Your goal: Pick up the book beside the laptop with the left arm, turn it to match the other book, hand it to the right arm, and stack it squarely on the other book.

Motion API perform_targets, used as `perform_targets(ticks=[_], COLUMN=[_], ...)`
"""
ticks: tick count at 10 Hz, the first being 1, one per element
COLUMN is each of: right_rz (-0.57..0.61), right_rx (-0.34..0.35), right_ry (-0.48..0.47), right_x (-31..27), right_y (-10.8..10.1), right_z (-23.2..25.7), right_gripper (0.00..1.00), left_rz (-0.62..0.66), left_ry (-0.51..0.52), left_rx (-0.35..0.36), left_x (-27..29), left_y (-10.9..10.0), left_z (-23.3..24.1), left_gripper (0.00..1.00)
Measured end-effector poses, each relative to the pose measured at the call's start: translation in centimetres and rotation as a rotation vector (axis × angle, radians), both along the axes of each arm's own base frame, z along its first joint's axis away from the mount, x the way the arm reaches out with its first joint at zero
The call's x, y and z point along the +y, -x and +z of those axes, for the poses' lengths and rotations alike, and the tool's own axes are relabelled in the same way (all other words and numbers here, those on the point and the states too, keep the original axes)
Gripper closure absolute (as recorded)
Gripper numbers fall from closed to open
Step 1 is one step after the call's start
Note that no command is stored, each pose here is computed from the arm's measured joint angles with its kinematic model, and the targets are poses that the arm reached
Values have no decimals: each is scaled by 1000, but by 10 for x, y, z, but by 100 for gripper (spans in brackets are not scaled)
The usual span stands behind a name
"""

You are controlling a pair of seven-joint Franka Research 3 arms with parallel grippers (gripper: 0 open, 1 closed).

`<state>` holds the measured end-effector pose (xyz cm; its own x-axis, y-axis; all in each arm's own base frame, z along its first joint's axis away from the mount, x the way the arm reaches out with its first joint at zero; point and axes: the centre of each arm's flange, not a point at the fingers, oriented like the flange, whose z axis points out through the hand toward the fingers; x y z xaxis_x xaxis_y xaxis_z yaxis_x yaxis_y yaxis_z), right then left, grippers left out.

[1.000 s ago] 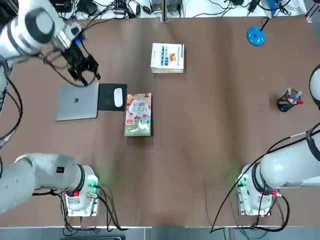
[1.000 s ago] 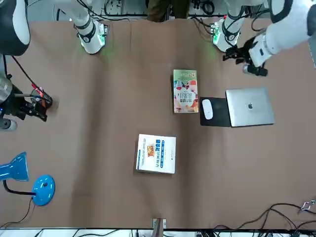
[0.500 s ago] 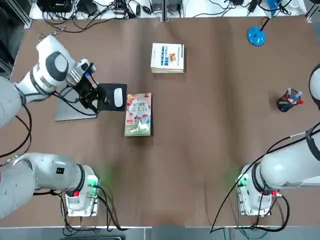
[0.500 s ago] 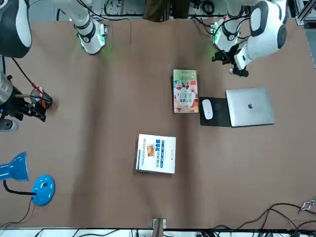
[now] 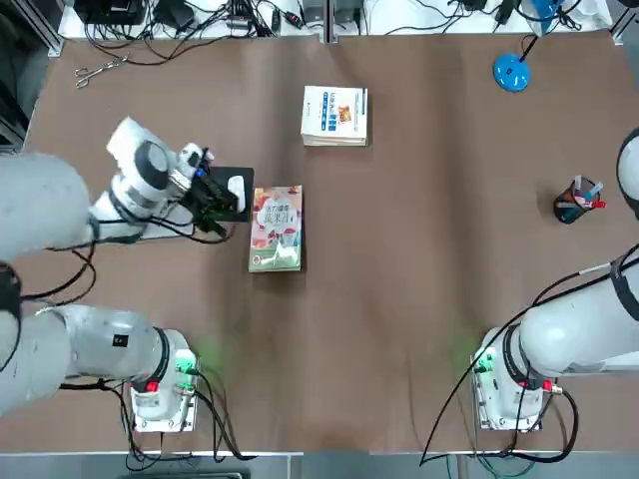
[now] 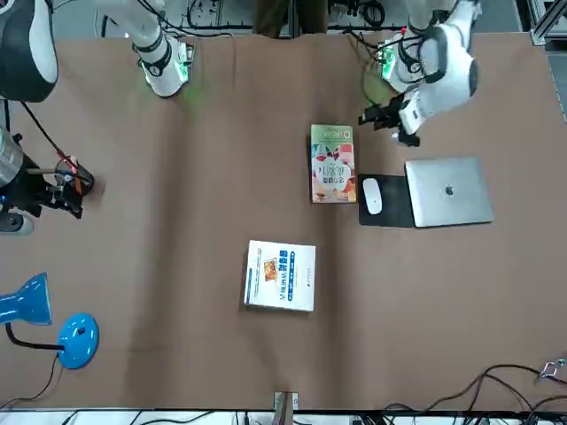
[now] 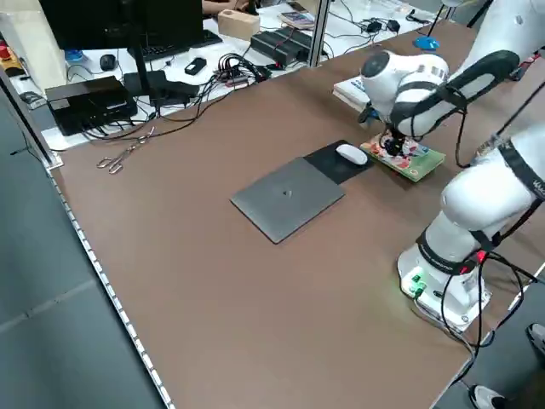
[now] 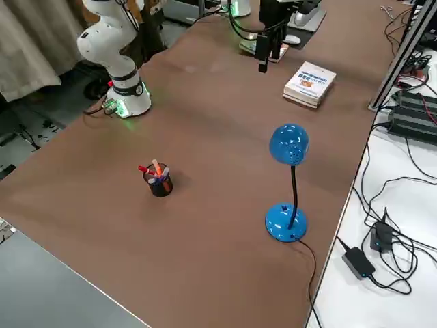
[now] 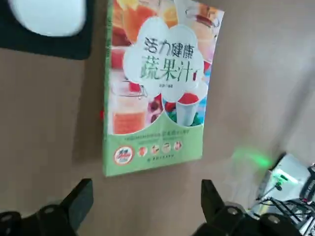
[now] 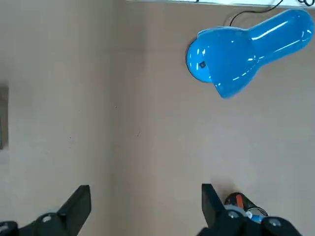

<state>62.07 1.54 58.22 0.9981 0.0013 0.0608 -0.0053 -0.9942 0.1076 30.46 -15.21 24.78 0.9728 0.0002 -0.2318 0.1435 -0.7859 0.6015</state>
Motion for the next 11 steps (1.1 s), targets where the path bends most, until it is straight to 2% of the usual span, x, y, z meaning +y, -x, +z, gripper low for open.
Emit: perform_targets(ticks=[1,3,7,11], right_rz=[3,13,16,9], right_rx=[0,1,3,14], right_ry=[0,-1,0,2], right_x=[1,4,3,-1], right_y=[0,0,0,1], right_z=[0,0,0,-2], right_gripper=[1,1,1,1], left_rz=[-21,-29,45,138], left_ry=[31,59,76,42], left_rx=[-3,19,33,65], left_x=[-1,20,18,11], left_y=[7,10,9,22], left_z=[-28,-66,-73,-97], left_gripper=[4,4,4,6])
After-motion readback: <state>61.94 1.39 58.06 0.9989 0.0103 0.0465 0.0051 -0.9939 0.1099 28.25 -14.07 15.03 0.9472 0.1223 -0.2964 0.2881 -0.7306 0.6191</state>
